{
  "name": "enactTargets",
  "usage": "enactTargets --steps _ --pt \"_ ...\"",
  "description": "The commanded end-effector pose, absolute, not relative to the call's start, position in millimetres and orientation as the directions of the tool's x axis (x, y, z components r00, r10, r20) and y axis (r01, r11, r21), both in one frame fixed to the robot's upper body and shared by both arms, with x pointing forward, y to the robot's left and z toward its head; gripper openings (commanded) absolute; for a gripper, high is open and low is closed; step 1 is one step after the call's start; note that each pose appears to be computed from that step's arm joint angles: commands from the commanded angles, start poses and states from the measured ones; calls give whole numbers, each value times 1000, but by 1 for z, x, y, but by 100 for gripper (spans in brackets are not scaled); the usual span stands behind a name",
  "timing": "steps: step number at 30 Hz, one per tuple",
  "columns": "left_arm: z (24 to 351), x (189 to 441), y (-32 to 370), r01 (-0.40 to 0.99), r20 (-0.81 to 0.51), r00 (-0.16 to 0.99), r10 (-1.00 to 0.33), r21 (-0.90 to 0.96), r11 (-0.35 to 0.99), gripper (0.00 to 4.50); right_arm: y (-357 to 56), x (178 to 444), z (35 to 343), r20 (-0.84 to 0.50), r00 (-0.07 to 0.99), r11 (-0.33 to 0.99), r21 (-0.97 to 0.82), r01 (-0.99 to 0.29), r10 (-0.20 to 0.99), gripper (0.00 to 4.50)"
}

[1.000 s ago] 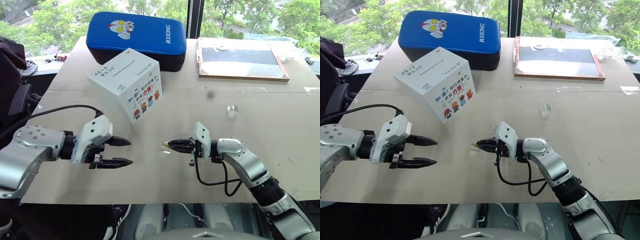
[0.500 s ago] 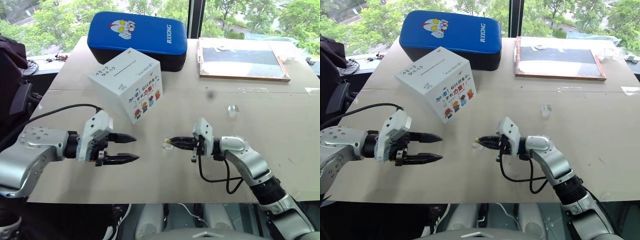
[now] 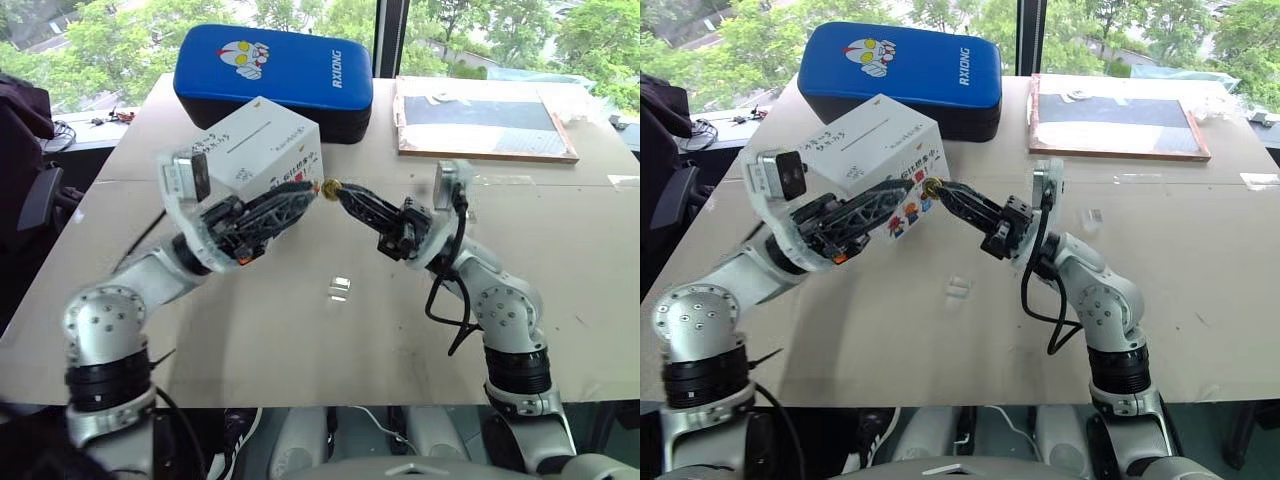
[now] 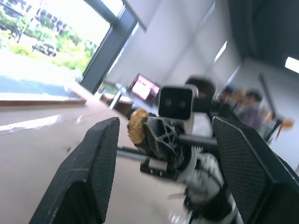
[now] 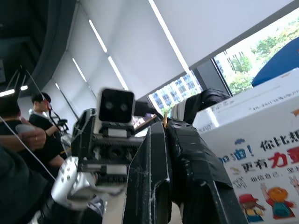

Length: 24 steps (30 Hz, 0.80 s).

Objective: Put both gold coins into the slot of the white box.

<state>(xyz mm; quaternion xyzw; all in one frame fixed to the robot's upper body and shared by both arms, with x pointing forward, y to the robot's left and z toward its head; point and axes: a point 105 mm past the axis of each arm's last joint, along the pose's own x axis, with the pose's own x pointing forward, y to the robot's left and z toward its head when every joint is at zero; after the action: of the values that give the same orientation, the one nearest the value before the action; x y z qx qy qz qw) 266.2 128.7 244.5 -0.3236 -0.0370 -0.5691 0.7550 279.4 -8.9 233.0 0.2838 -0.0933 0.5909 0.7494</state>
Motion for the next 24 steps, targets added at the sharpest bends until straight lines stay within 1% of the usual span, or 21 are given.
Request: enactTargets --steps 1,6,9,10,11,12,15,24 --pt "260 266 124 880 520 361 -774 -464 98 321 -9 270 254 535 246 108 276 -955 808 4" --pt "260 271 119 866 557 376 -740 -495 67 321 -9 269 257 546 245 100 283 -954 801 4" --pt "256 268 115 862 553 365 -749 -505 48 240 -9 269 259 549 242 97 280 -955 800 0" --pt "255 267 115 861 547 363 -755 -507 47 183 -10 269 260 552 241 95 279 -956 799 0" --pt "253 265 114 857 542 357 -761 -514 36 138 -10 268 261 556 239 92 279 -956 796 0" --pt "250 264 113 855 534 352 -769 -518 32 116 -10 268 262 559 236 89 278 -956 795 0" --pt "248 263 111 852 531 344 -774 -523 19 2 -9 267 264 564 229 80 276 -958 793 0" --pt "245 265 111 856 526 337 -781 -517 21 2 -7 263 268 566 203 55 268 -962 799 0"
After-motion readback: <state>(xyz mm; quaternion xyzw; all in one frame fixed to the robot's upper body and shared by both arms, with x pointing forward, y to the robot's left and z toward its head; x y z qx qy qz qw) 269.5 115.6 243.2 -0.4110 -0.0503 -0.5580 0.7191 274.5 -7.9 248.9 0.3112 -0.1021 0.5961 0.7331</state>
